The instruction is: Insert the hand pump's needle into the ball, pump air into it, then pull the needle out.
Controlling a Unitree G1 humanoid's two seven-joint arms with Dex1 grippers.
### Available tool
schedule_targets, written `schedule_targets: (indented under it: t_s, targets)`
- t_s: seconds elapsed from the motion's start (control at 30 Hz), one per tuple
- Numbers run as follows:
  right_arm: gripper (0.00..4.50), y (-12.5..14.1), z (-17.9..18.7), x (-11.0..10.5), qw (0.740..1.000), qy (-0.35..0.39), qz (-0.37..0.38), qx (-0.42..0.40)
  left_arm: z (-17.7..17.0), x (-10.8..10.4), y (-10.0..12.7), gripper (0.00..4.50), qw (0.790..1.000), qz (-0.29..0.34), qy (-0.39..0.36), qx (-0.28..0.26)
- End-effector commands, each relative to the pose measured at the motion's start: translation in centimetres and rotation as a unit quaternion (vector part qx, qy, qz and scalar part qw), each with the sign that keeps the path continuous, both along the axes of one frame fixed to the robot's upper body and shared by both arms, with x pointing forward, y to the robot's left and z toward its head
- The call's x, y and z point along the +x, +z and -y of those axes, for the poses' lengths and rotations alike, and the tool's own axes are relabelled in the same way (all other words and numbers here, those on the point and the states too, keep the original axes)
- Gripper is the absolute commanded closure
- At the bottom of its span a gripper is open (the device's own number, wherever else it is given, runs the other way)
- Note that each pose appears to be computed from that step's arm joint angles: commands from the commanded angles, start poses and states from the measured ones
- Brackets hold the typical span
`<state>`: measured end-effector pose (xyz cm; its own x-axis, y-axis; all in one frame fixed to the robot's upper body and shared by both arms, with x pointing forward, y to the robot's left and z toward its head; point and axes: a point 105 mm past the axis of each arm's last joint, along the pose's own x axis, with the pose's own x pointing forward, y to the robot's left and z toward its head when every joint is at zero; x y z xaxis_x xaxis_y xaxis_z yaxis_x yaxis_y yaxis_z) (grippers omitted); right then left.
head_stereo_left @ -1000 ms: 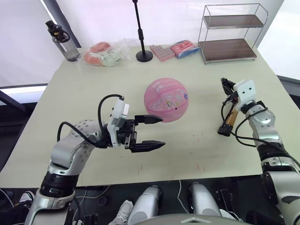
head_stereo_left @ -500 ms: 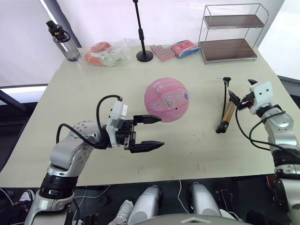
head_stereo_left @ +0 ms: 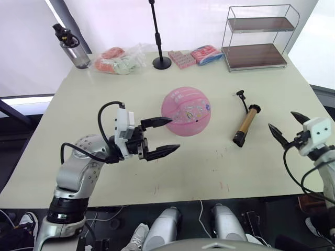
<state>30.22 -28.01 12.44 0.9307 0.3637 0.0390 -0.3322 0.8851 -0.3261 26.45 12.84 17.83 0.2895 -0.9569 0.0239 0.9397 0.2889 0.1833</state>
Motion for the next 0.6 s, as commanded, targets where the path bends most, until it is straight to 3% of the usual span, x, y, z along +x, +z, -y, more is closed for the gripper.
schedule_targets:
  t_s: [0.03,0.27,0.6]
  targets:
    - [0.01,1.9,0.2,-1.3,0.999,0.018,0.029,-0.002,-0.9,-0.1,0.3,0.0,0.999,0.026,0.026,0.003]
    - [0.01,1.1,0.3,-3.3,0.999,0.045,0.003,0.022,-2.9,0.3,-0.5,0.0,0.994,0.032,0.101,0.005]
    - [0.01,-1.5,1.9,-6.3,0.998,0.061,-0.028,0.016,-6.6,-0.1,-3.6,0.0,0.973,-0.002,0.23,0.001]
